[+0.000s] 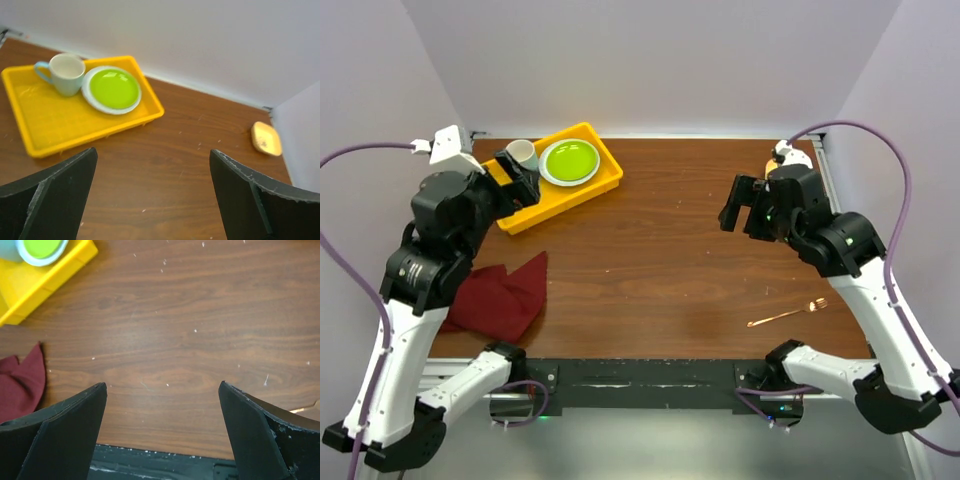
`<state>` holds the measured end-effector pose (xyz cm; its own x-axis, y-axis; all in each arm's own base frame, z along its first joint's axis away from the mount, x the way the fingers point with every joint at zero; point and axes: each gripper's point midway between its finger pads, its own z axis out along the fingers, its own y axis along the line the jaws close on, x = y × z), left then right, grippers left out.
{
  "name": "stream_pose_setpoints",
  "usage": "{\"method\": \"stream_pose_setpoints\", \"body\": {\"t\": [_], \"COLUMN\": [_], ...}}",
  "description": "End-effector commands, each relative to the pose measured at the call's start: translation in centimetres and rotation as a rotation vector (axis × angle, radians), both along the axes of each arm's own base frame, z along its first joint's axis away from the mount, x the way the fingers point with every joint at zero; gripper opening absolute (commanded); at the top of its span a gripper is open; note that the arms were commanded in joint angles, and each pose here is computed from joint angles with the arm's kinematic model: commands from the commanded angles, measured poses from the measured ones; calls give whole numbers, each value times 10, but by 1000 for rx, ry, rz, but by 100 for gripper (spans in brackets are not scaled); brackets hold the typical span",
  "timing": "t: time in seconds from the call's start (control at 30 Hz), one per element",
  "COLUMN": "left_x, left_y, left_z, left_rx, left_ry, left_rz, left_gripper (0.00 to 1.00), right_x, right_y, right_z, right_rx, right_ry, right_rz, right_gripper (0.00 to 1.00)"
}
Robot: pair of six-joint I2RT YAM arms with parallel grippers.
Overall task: Fold the napkin, place the utensils inside, and roll it up
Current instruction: Move the napkin to the centre of the board
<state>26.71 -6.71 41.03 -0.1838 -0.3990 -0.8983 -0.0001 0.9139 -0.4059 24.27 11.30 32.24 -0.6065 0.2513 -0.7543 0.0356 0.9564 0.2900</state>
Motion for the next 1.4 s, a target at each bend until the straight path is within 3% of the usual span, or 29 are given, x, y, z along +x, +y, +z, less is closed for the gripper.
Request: {"method": "stream_pose_setpoints", "body": {"t": [0.0, 0.13, 0.23, 0.4, 0.47, 0.53, 0.6, 0.7, 0.73, 0.83, 1.03, 1.1, 1.17, 1.27, 1.3, 1.37], "left_x": [-5, -18, -30, -46, -57, -70, -81, -97, -102, -116, -133, -136, -136, -138, -137, -136], "left_y": [20, 25, 27, 23, 24, 29, 31, 36, 38, 45, 48, 46, 43, 41, 41, 39], "left_z": [-58, -128, -160, -146, -135, -131, -127, -117, -113, -103, -72, -62, -59, -57, -59, -61], "left_rx": [79, 139, 131, 34, -12, -39, -62, -89, -99, -115, -168, -185, -189, -205, -205, -203], "left_ry": [284, 513, 609, 520, 477, 460, 461, 439, 425, 405, 305, 281, 279, 279, 282, 289], "left_rz": [133, 170, 193, 158, 154, 160, 163, 163, 165, 182, 149, 131, 111, 101, 102, 97], "left_gripper": [100, 100, 100, 99, 98, 98, 97, 95, 94, 94, 91, 91, 90, 89, 89, 89], "right_x": [7, 15, 10, 5, 1, 8, -9, -21, -23, -55, -92, -98, -107, -98, -90, -85], "right_y": [-4, 6, 24, 115, 180, 236, 288, 359, 378, 426, 468, 477, 483, 474, 467, 450], "right_z": [-19, -45, -92, -150, -147, -151, -150, -152, -173, -188, -220, -233, -242, -248, -249, -251], "right_rx": [-20, -46, -92, -79, 30, 157, 272, 375, 377, 427, 503, 518, 532, 520, 517, 497], "right_ry": [78, 181, 367, 545, 480, 438, 443, 420, 444, 479, 558, 575, 595, 568, 565, 575], "right_rz": [-91, -95, -17, 225, 372, 415, 489, 565, 574, 620, 617, 629, 645, 624, 617, 624], "right_gripper": [98, 98, 98, 98, 98, 98, 98, 98, 98, 98, 97, 91, 55, 49, 32, 15]}}
